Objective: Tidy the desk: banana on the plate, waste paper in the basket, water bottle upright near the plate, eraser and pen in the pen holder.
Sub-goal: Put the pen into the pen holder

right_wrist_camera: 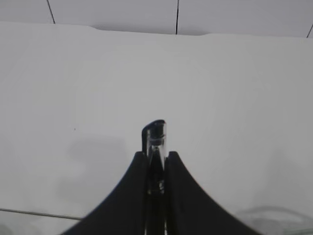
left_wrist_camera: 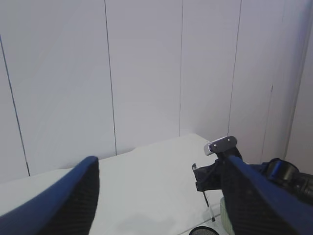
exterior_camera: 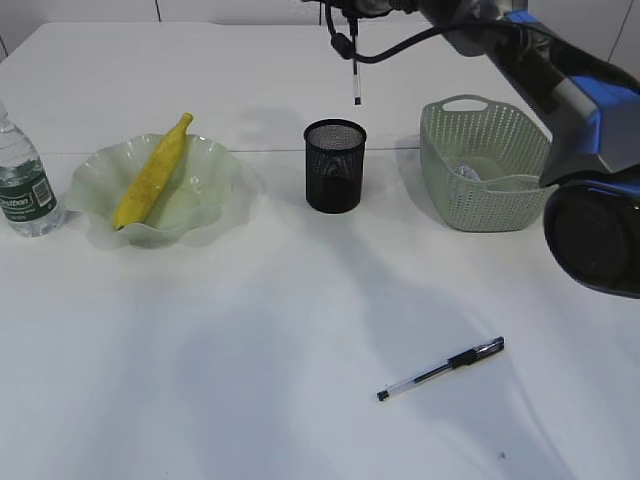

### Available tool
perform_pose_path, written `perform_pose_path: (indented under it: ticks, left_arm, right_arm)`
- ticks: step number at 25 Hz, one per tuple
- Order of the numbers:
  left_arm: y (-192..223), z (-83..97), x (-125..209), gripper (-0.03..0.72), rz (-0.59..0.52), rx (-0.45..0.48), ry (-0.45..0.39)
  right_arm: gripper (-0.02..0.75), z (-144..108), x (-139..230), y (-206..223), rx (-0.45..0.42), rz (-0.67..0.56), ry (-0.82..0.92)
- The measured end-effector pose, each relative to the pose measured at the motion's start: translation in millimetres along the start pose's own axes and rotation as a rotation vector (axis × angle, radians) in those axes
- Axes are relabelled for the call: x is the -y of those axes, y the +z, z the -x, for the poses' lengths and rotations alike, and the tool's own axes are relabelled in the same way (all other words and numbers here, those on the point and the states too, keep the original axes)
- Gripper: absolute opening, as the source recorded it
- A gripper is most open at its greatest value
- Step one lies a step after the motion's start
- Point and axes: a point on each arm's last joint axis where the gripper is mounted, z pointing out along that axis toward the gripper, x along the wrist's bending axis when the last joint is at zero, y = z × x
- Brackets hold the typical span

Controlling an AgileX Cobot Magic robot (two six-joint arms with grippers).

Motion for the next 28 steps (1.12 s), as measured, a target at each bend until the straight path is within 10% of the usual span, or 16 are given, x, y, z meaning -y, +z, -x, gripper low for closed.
perform_pose_path:
  ticks: [28]
  left_arm:
    - [0, -0.8, 1, 0.551, -0.013, -0.009, 0.012]
  right_arm:
    - [0.038, -9, 42, 35, -0.033, -0.037, 0.000]
